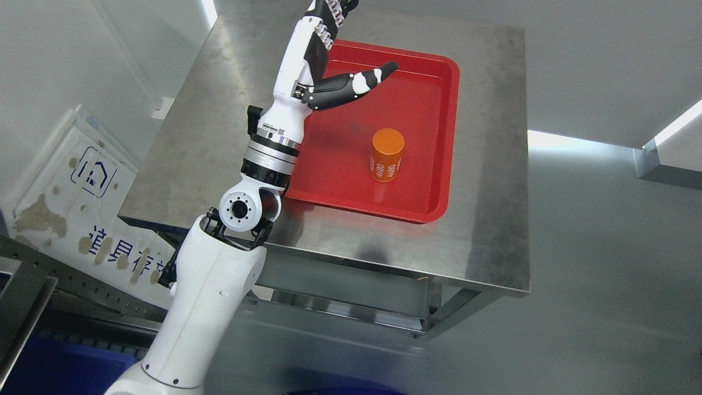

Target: Grab orange capacitor from left shelf to right desk

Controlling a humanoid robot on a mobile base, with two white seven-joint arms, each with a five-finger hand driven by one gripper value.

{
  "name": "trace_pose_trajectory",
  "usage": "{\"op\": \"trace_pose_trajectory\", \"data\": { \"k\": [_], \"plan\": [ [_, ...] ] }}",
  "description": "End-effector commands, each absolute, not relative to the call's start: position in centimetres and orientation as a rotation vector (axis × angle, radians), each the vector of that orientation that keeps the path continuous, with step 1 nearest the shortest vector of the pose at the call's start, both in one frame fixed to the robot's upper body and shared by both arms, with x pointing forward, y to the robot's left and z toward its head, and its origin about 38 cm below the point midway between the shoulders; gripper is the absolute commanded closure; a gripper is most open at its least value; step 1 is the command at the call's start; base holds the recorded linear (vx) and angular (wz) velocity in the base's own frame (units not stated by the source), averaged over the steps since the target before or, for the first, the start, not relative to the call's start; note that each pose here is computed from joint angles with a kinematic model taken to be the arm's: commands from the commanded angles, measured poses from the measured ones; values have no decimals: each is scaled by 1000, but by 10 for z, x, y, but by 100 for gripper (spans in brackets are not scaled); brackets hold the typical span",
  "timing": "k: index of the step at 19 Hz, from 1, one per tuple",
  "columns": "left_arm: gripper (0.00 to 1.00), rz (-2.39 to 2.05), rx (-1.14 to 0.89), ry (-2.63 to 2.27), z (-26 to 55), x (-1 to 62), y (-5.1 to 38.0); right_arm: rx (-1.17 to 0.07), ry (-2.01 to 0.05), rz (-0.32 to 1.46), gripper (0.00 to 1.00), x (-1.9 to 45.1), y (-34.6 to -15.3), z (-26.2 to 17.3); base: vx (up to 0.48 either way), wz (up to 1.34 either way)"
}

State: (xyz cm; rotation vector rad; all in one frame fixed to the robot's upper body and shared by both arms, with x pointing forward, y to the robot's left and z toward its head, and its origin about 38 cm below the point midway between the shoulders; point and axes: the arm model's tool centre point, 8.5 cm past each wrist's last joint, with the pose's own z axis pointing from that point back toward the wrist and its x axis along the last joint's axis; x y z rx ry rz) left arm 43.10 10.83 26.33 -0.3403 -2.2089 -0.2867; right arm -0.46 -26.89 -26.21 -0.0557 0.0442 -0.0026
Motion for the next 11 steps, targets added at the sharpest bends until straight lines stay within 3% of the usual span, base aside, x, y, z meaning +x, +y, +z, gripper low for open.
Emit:
{"op": "trace_pose_trajectory", "data": {
  "k": [1, 11],
  "plan": [
    [0, -125, -186, -2140, 225, 427, 176, -72, 7, -11, 0, 8, -280, -262, 0, 0],
    [0, -79, -132, -2064, 206, 420, 199, -72, 8, -11, 0, 8, -280, -262, 0, 0]
  ]
}}
